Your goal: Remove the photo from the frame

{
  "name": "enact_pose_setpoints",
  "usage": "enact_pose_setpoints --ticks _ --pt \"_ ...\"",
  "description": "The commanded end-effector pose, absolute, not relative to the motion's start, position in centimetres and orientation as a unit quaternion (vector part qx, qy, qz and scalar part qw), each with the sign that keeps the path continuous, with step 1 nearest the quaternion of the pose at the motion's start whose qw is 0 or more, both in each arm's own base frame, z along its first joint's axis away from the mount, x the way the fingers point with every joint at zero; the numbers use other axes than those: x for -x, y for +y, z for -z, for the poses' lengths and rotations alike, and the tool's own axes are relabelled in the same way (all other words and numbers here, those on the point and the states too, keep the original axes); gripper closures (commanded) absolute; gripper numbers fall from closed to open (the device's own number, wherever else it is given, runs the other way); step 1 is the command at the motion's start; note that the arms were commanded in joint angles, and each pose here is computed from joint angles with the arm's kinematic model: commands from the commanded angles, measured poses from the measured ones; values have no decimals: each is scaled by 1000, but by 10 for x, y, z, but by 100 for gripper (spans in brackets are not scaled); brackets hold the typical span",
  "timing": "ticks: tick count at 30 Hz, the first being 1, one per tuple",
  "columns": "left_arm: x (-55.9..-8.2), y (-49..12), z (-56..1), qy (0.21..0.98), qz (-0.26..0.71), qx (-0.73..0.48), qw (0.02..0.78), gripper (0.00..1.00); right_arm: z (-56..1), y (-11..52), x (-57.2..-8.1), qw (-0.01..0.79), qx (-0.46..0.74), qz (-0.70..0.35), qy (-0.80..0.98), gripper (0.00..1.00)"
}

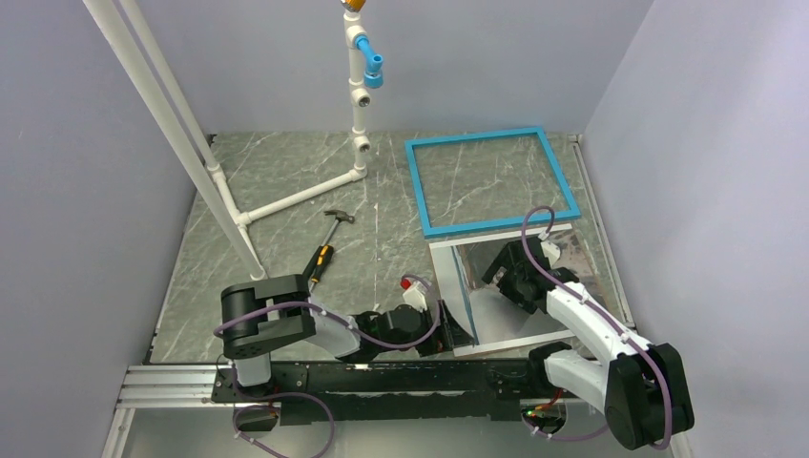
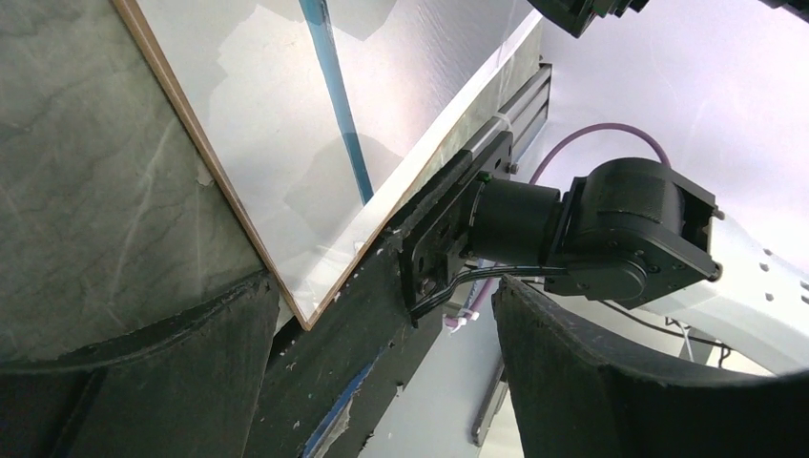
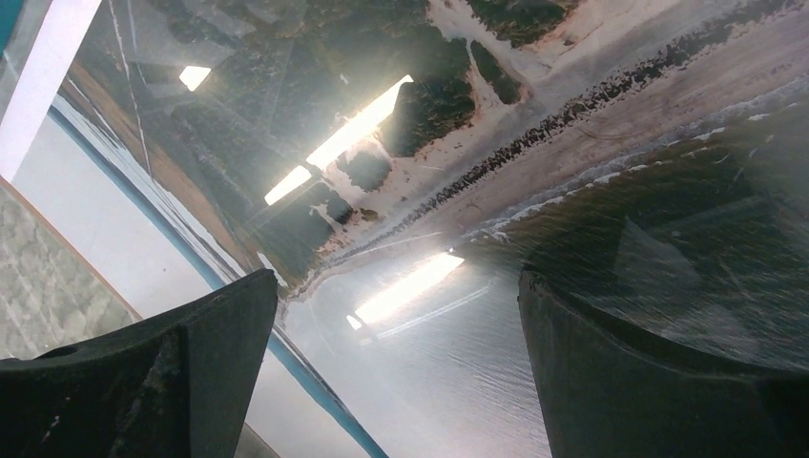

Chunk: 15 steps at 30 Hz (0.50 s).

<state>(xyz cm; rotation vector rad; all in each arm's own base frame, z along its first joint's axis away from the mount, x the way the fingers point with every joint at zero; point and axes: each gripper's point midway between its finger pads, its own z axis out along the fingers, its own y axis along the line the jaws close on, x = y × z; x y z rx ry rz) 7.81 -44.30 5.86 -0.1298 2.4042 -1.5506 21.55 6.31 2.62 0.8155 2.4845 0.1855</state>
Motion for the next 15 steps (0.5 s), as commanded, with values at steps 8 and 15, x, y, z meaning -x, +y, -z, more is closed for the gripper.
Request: enact_pose_setpoints --ticks 8,15 --pt "-77 -459 -103 813 560 6 162 14 -5 73 -197 207 -300 -84 927 3" --pt "-79 -464 -110 814 556 -6 171 13 -3 74 -197 204 -298 -83 929 3"
